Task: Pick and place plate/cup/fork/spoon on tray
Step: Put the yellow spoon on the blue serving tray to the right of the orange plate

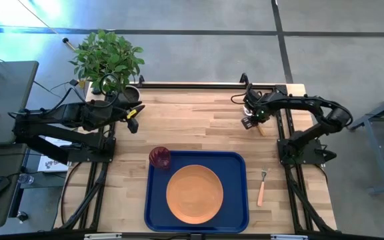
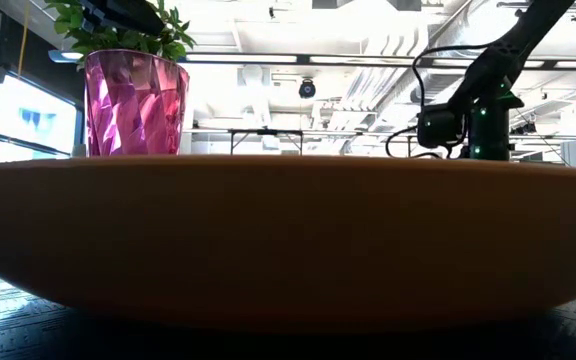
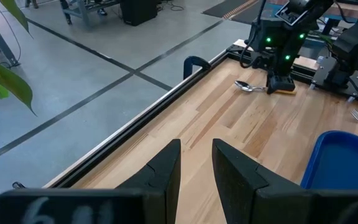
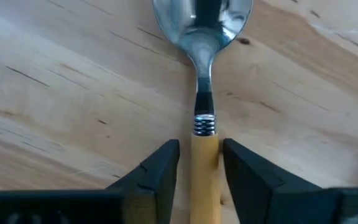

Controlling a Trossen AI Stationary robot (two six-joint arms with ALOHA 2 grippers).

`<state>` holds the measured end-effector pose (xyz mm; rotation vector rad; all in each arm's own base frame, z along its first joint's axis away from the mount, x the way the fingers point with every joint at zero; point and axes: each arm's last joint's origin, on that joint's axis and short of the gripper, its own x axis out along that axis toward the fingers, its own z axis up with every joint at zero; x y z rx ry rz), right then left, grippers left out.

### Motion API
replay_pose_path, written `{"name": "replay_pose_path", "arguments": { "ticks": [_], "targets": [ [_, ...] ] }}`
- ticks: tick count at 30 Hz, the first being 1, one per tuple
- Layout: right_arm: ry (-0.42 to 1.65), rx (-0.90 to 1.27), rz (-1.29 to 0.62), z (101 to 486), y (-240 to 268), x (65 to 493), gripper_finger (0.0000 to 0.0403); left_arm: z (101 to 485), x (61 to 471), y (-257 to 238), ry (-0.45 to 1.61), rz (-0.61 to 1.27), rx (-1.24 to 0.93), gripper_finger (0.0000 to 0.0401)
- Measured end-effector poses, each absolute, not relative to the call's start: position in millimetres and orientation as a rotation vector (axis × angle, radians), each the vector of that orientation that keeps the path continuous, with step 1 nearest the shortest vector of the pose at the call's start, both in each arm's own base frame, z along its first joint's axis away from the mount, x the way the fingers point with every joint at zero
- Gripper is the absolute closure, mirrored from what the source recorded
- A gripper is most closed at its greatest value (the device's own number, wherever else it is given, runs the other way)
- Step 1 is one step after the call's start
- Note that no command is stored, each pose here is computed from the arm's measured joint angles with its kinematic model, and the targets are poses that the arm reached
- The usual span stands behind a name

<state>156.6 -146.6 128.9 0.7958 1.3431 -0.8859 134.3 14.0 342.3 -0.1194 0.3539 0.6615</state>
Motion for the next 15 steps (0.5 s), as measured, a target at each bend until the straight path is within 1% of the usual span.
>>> {"name": "replay_pose_path", "arguments": {
  "ticks": [2,7,8,13,15],
  "targets": [
    [1.336,0.811,-0.896,130.2,-147.4,157.6,0.0304,342.3,134.3,14.0,0.354,0.661,-0.119,0.0320],
    [1.333,0.825,-0.897,135.7,-150.1,161.0,0.0380,342.4,134.2,14.0,0.354,0.661,-0.119,0.0320],
    [1.334,0.825,-0.897,137.1,-150.7,161.7,0.0387,342.3,134.3,14.0,0.354,0.662,-0.119,0.0320],
    [1.332,0.866,-0.947,146.4,-154.1,165.1,0.0375,342.3,134.3,14.0,0.355,0.661,-0.119,0.0320],
    [1.336,0.894,-0.948,149.7,-152.9,166.9,0.0379,342.3,134.3,14.0,0.355,0.661,-0.119,0.0320]
  ]
}}
